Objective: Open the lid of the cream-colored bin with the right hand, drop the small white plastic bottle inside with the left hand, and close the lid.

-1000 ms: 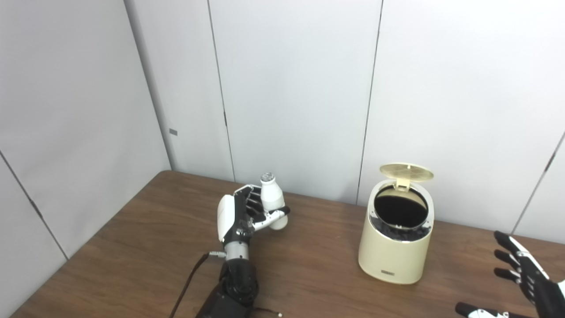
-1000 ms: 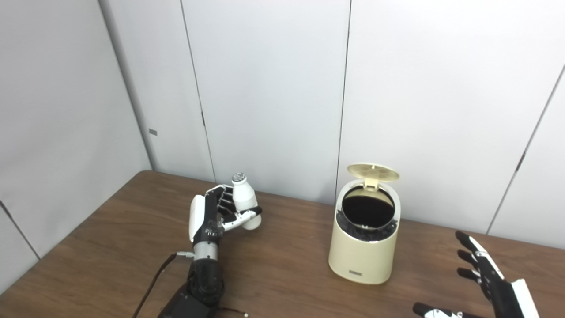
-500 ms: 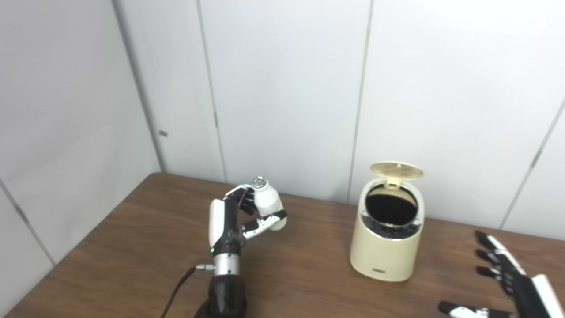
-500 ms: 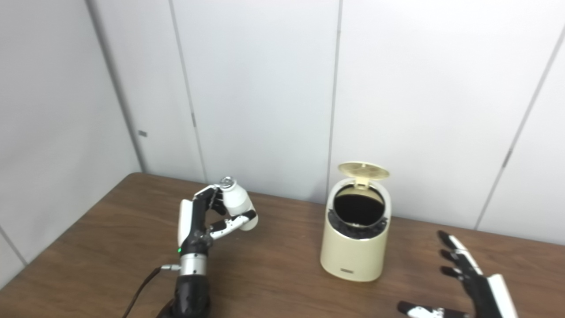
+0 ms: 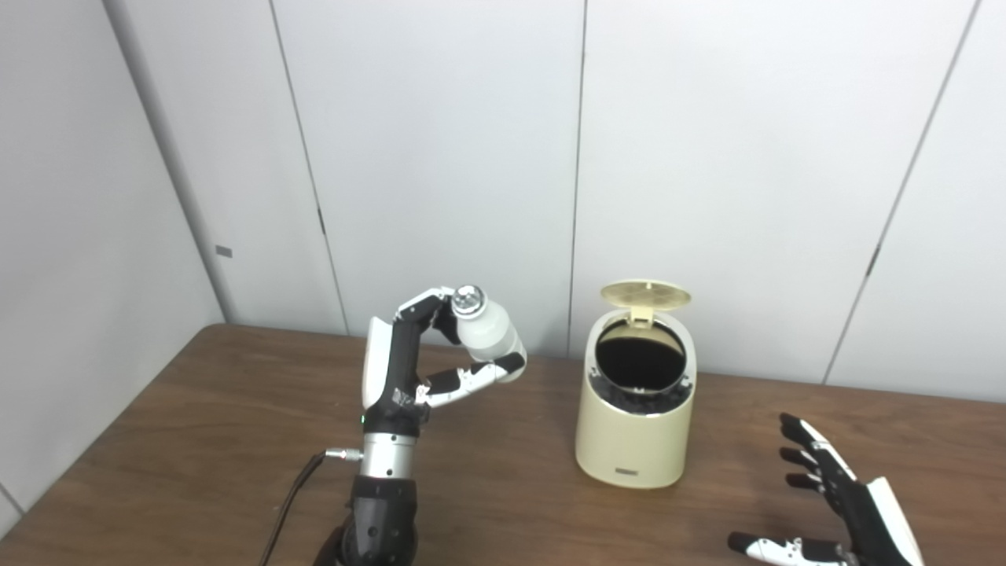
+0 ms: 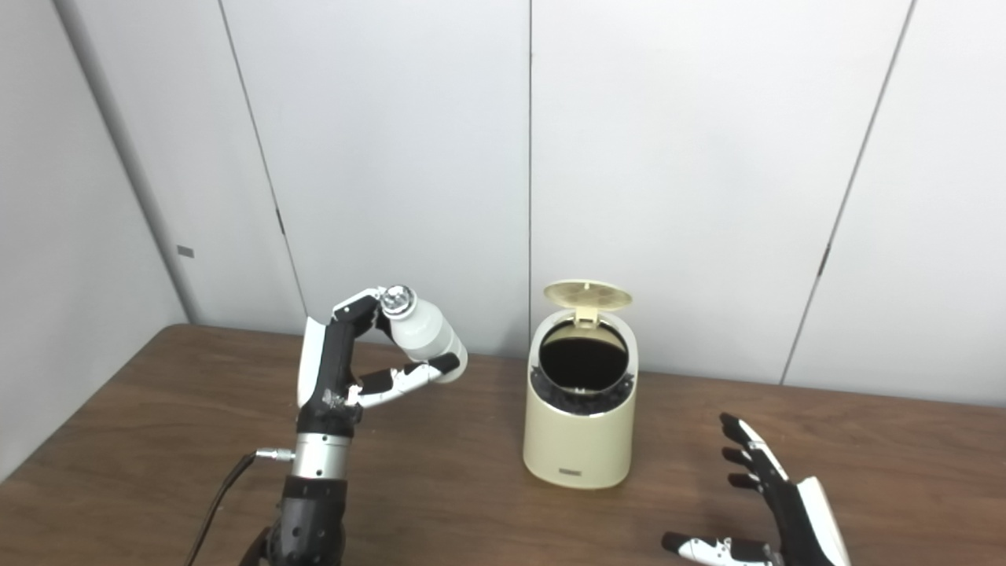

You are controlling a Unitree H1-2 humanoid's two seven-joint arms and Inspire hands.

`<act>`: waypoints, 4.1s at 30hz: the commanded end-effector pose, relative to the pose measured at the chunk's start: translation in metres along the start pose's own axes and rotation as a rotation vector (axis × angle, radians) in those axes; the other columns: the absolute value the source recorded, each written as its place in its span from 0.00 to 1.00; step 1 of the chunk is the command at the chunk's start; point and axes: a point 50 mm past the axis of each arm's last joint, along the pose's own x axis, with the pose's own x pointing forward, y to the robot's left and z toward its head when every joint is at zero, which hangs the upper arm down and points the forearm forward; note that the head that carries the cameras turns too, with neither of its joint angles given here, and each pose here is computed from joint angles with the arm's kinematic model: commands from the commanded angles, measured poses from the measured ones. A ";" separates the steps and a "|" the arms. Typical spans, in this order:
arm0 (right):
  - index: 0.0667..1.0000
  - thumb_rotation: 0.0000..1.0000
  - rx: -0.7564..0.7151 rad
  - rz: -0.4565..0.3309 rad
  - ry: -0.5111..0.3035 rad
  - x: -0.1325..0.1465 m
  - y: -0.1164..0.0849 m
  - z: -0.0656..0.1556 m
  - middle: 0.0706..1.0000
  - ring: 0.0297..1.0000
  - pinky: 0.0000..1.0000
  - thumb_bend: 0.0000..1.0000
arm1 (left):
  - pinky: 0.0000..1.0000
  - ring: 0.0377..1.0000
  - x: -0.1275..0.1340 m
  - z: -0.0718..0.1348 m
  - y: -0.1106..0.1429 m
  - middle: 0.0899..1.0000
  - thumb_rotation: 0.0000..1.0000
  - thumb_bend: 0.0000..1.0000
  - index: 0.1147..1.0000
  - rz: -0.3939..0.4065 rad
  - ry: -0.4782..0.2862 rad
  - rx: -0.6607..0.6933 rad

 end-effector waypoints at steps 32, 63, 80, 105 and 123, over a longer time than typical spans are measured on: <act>0.88 0.24 -0.027 -0.067 -0.106 0.012 0.009 0.025 0.89 0.84 0.75 0.80 | 0.33 0.39 0.072 0.036 -0.056 0.43 0.00 0.50 0.44 -0.202 -0.287 -0.035; 0.89 0.30 -0.021 -0.079 -0.097 0.006 0.007 0.025 0.90 0.84 0.75 0.82 | 0.34 0.38 0.071 0.016 -0.103 0.43 0.00 0.50 0.45 -0.127 -0.469 0.123; 0.89 0.29 -0.029 -0.079 -0.097 0.004 0.003 0.029 0.90 0.84 0.77 0.82 | 0.38 0.38 0.068 0.003 -0.113 0.43 0.00 0.50 0.48 -0.274 -0.338 0.138; 0.88 0.27 -0.040 -0.080 -0.114 0.006 0.000 0.028 0.89 0.83 0.74 0.81 | 0.48 0.56 0.067 0.000 -0.103 0.60 0.06 0.52 0.43 -0.303 -0.338 0.196; 0.88 0.24 -0.036 -0.074 -0.115 0.006 -0.001 0.029 0.89 0.83 0.74 0.81 | 0.49 0.56 0.064 0.004 -0.100 0.60 0.04 0.88 0.62 -0.292 -0.338 0.180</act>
